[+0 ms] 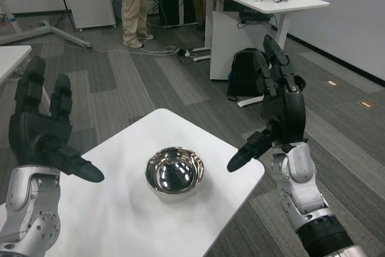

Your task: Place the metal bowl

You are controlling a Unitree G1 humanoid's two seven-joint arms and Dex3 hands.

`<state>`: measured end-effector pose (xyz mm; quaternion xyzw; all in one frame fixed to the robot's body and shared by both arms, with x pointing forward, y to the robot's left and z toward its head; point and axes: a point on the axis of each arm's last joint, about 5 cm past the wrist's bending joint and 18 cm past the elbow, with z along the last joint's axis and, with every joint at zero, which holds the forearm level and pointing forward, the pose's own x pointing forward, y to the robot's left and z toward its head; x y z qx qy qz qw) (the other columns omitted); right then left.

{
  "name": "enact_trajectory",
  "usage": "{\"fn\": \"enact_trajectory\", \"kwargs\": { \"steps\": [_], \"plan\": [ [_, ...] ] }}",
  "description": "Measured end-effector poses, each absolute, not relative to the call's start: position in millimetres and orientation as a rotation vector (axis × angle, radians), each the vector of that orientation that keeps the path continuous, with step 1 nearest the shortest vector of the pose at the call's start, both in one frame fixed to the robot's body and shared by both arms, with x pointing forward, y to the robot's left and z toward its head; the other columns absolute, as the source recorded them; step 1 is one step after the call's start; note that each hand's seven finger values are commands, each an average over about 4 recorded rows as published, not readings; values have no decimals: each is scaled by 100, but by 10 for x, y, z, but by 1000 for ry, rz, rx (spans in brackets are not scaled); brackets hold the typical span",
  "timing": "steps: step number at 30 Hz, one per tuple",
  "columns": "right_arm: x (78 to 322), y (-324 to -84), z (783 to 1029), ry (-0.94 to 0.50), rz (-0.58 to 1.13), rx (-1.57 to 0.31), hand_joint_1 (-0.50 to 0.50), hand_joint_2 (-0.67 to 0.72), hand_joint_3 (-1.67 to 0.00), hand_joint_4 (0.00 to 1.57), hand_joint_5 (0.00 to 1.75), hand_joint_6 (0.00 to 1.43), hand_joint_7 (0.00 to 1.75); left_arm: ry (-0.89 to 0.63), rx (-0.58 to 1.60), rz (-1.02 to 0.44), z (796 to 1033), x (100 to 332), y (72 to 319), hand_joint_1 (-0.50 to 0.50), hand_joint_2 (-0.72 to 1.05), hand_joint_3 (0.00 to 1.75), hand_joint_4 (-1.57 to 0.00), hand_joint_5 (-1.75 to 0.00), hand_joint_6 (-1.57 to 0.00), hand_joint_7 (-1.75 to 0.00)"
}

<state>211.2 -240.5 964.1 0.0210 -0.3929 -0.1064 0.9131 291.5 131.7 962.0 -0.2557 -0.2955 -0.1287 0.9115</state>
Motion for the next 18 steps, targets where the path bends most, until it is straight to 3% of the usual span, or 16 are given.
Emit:
{"fn": "enact_trajectory", "kwargs": {
  "steps": [18],
  "plan": [
    [2108, -2365, 9692, -914, -267, 77, -46, 53, 0, 0, 0, 0, 14, -609, -528, -265, 9620, 2915, 1315, -50, -64, 0, -11, 0, -3, -35]
  ]
}}
